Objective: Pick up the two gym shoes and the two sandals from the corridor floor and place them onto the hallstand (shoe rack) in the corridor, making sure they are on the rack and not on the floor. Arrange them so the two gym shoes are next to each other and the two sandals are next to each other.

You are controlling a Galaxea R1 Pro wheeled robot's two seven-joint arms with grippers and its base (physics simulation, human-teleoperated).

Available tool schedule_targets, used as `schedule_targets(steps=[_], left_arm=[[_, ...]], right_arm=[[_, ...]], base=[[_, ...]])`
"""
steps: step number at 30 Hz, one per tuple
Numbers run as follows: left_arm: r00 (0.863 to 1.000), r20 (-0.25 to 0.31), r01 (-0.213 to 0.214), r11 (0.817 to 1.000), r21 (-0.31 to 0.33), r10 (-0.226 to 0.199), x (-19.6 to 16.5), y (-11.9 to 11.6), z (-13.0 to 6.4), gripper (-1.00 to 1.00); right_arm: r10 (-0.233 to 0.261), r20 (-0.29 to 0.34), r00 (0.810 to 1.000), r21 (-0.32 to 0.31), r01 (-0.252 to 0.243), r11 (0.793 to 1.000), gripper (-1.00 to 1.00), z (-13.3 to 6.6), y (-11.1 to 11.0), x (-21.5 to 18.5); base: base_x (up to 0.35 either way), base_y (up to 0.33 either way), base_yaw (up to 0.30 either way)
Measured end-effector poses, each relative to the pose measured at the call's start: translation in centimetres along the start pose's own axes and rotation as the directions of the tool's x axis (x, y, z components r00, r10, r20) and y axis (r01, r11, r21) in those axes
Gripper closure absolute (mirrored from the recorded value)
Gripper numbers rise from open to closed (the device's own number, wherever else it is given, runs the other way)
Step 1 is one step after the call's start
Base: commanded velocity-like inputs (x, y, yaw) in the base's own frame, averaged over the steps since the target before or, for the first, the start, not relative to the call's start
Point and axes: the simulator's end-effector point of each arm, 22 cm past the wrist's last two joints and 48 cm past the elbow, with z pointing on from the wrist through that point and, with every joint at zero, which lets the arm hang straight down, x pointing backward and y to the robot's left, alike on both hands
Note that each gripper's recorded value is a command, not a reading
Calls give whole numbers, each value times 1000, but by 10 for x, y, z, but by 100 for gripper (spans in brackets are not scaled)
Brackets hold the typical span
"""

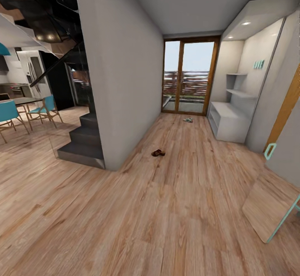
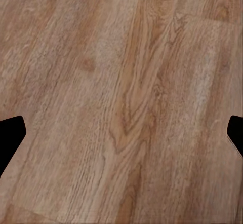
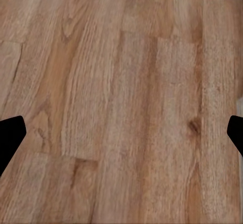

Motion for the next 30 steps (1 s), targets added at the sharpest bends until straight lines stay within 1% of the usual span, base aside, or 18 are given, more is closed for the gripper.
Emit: schedule_targets(steps=[5,9,28,30], left_arm=[[1000,-6,-1,1000,0,1,3,0,0,-100],[1000,-12,-1,1000,1,1,5,0,1,-100],[999,-41,-4,1000,5,4,18,-3,2,-100],[999,-44,-4,1000,5,4,21,-3,5,-100]], right_arm=[[-1,-7,1000,0,1,1000,-100,0,0,3],[-2,-13,1000,1,2,1000,-100,0,0,5],[-7,-41,999,2,7,1000,-100,0,-1,17],[-7,-43,999,2,7,1000,-100,2,-1,20]], base=[[312,-1,-104],[165,0,-104],[9,0,-104],[0,0,-104]])
